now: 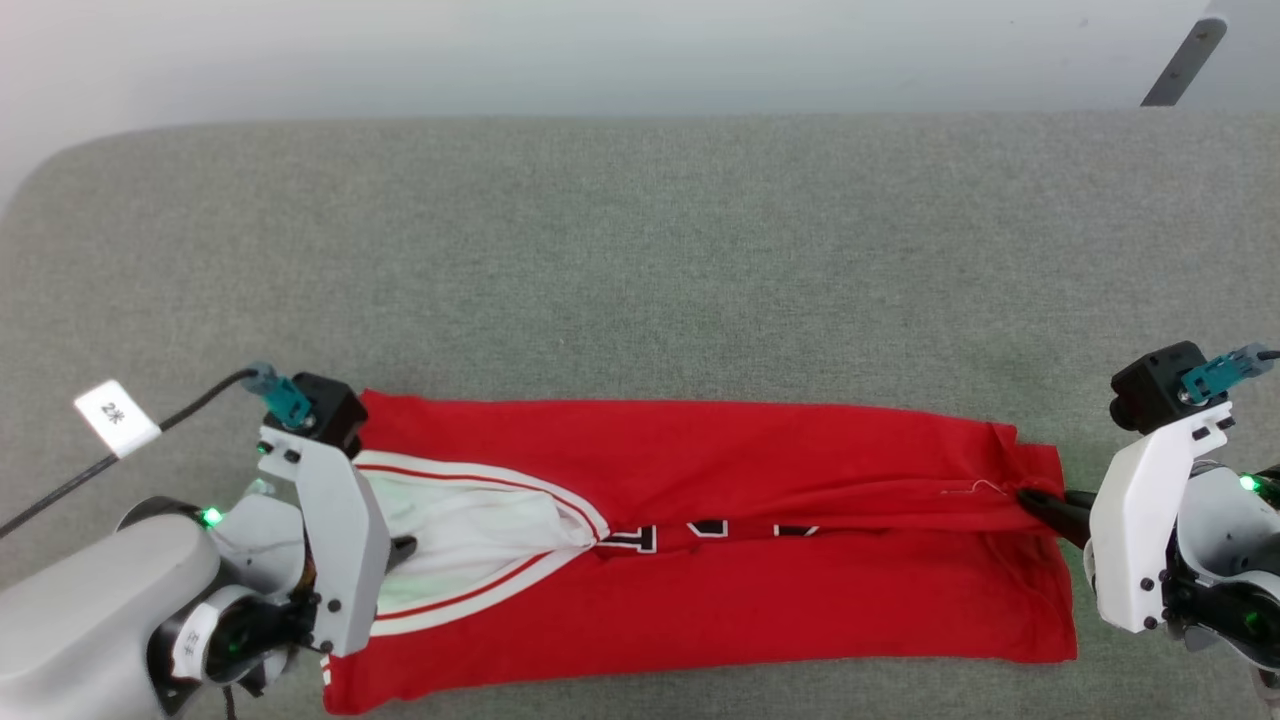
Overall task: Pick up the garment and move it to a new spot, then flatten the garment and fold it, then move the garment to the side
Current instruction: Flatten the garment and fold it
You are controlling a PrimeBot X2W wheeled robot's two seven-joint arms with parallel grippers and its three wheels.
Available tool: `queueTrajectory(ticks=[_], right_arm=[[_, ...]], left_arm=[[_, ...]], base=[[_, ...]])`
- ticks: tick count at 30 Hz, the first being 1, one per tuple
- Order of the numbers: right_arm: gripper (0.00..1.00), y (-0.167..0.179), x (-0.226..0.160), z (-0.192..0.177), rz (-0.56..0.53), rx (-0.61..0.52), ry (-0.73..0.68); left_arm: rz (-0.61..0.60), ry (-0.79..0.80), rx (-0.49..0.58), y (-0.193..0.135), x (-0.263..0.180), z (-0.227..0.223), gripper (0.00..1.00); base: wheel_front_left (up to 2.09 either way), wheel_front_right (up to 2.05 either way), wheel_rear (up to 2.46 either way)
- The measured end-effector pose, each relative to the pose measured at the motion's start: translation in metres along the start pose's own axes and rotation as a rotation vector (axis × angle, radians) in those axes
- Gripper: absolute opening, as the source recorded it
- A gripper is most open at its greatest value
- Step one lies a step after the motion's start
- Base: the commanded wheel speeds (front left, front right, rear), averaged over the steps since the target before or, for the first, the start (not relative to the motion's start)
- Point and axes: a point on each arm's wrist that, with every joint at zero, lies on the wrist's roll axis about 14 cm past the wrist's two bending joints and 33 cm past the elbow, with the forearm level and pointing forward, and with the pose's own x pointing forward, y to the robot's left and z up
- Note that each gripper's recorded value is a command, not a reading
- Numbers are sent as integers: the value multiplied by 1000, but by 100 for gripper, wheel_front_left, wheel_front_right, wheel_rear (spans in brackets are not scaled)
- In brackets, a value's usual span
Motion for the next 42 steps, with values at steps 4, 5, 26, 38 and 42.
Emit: queueTrajectory(ticks=[4,5,26,38,42], right_arm=[[100,4,-6,3,-5,-20,-11],[100,4,-8,3,-6,-22,-11],[100,18,-71,12,-41,27,-255],[100,-4,-68,-9,-95,130,-226],[100,-9,-66,-10,-107,153,-206]], left_arm=[[9,-25,-3,1,-2,3,100],[11,-29,1,0,-3,4,100],[84,-596,3,-5,-83,33,100],[256,-889,-75,35,-119,13,100],[313,-976,-101,45,-134,14,100]], base=[[0,0,0],[0,0,0],[0,0,0],[0,0,0],[0,0,0]])
